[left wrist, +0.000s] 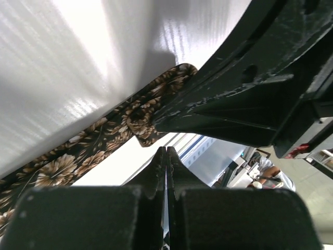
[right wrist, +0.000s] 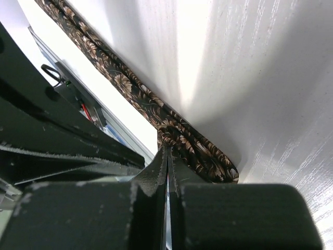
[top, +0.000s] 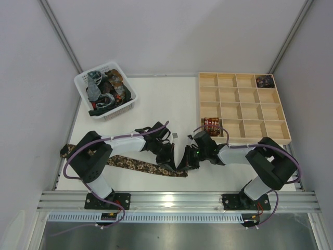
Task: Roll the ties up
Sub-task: Roll the tie
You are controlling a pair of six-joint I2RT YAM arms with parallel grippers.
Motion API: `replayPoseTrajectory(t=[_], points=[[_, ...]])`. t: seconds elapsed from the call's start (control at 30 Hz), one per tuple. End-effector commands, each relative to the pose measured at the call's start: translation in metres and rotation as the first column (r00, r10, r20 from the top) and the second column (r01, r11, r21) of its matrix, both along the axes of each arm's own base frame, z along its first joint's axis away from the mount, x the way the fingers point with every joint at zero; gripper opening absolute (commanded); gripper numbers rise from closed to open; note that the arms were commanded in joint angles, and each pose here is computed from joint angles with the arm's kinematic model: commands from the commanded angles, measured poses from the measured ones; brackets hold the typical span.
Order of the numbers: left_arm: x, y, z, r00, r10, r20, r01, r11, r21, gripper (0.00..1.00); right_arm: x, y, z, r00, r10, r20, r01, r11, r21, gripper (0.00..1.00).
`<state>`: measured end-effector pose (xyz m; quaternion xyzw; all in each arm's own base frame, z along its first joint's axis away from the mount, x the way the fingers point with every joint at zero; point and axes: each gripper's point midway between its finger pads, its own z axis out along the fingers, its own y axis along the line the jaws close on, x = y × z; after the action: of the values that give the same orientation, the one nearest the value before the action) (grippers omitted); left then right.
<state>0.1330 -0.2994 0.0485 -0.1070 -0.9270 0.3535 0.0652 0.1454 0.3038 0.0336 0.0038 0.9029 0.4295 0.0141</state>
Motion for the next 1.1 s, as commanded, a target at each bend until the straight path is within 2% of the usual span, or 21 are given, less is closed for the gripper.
replayPoseTrajectory(t=[0.0, 0.37, 0.5, 0.57, 0.6, 0.63, 0.67, 0.7, 0.73, 0.77, 0.8, 0.87, 0.9, 0.93, 0.97, 1.0, 1.07], points=[[0.003, -0.010, 0.010, 1.000, 0.009, -0.005, -0.009, 0.998, -0.059, 0.00, 0.006, 0.005, 0.003, 1.000, -0.013, 0.024, 0.013, 1.000, 0.019, 0.00], [-0.002, -0.009, -0.019, 0.998, -0.004, -0.062, 0.002, 1.000, -0.030, 0.00, 0.013, 0.006, 0.036, 0.996, -0.003, 0.085, 0.001, 1.000, 0.029, 0.01], [-0.001, -0.009, -0.023, 0.998, -0.012, -0.060, 0.010, 1.000, -0.025, 0.01, 0.016, -0.007, 0.049, 0.989, 0.033, 0.146, -0.027, 0.999, -0.039, 0.05], [-0.001, -0.009, -0.024, 0.998, -0.014, -0.060, 0.012, 1.000, -0.024, 0.00, 0.025, -0.015, 0.061, 0.957, 0.100, 0.274, -0.080, 0.993, -0.082, 0.14], [-0.002, -0.008, -0.024, 0.998, -0.018, -0.059, 0.017, 1.000, -0.022, 0.01, 0.028, -0.020, 0.069, 0.938, 0.139, 0.316, -0.103, 0.987, -0.127, 0.27], [-0.002, -0.008, -0.025, 0.998, -0.018, -0.061, 0.017, 1.000, -0.021, 0.00, 0.031, -0.023, 0.074, 0.915, 0.181, 0.362, -0.132, 0.979, -0.157, 0.34], [-0.001, -0.009, -0.024, 0.998, -0.020, -0.056, 0.019, 1.000, -0.024, 0.01, 0.033, -0.028, 0.081, 0.846, 0.278, 0.455, -0.207, 0.957, -0.201, 0.40], [-0.001, -0.009, -0.025, 0.998, -0.022, -0.055, 0.021, 0.999, -0.024, 0.00, 0.027, -0.031, 0.088, 0.814, 0.338, 0.473, -0.250, 0.938, -0.240, 0.50], [-0.001, -0.008, -0.025, 0.998, -0.022, -0.059, 0.021, 1.000, -0.022, 0.00, 0.026, -0.034, 0.090, 0.779, 0.381, 0.498, -0.279, 0.922, -0.268, 0.54], [0.000, -0.009, -0.024, 0.998, -0.026, -0.054, 0.024, 0.999, -0.024, 0.00, 0.023, -0.037, 0.093, 0.684, 0.469, 0.559, -0.356, 0.883, -0.305, 0.58], [0.000, -0.009, -0.024, 0.998, -0.029, -0.054, 0.028, 0.999, -0.027, 0.00, 0.014, -0.038, 0.093, 0.634, 0.521, 0.571, -0.414, 0.853, -0.319, 0.71], [0.000, -0.009, -0.024, 0.998, -0.035, -0.054, 0.034, 0.999, -0.027, 0.01, 0.006, -0.041, 0.090, 0.526, 0.592, 0.611, -0.480, 0.800, -0.361, 0.75], [0.000, -0.009, -0.025, 0.998, -0.042, -0.052, 0.041, 0.999, -0.027, 0.00, 0.006, -0.041, 0.098, 0.444, 0.597, 0.668, -0.495, 0.785, -0.373, 0.87], [0.000, -0.010, -0.024, 0.998, -0.047, -0.052, 0.046, 0.998, -0.033, 0.01, 0.002, -0.046, 0.086, 0.423, 0.613, 0.667, -0.492, 0.774, -0.399, 0.99], [-0.001, -0.009, -0.024, 0.997, -0.051, -0.057, 0.049, 0.998, -0.033, 0.00, 0.001, -0.045, 0.086, 0.389, 0.611, 0.690, -0.491, 0.771, -0.406, 1.00], [-0.001, -0.010, -0.024, 0.997, -0.058, -0.055, 0.056, 0.998, -0.036, 0.00, 0.001, -0.041, 0.092, 0.302, 0.606, 0.736, -0.495, 0.760, -0.421, 1.00], [0.001, -0.011, -0.022, 0.996, -0.064, -0.055, 0.062, 0.997, -0.043, 0.01, -0.006, -0.039, 0.084, 0.221, 0.631, 0.744, -0.483, 0.733, -0.478, 1.00]])
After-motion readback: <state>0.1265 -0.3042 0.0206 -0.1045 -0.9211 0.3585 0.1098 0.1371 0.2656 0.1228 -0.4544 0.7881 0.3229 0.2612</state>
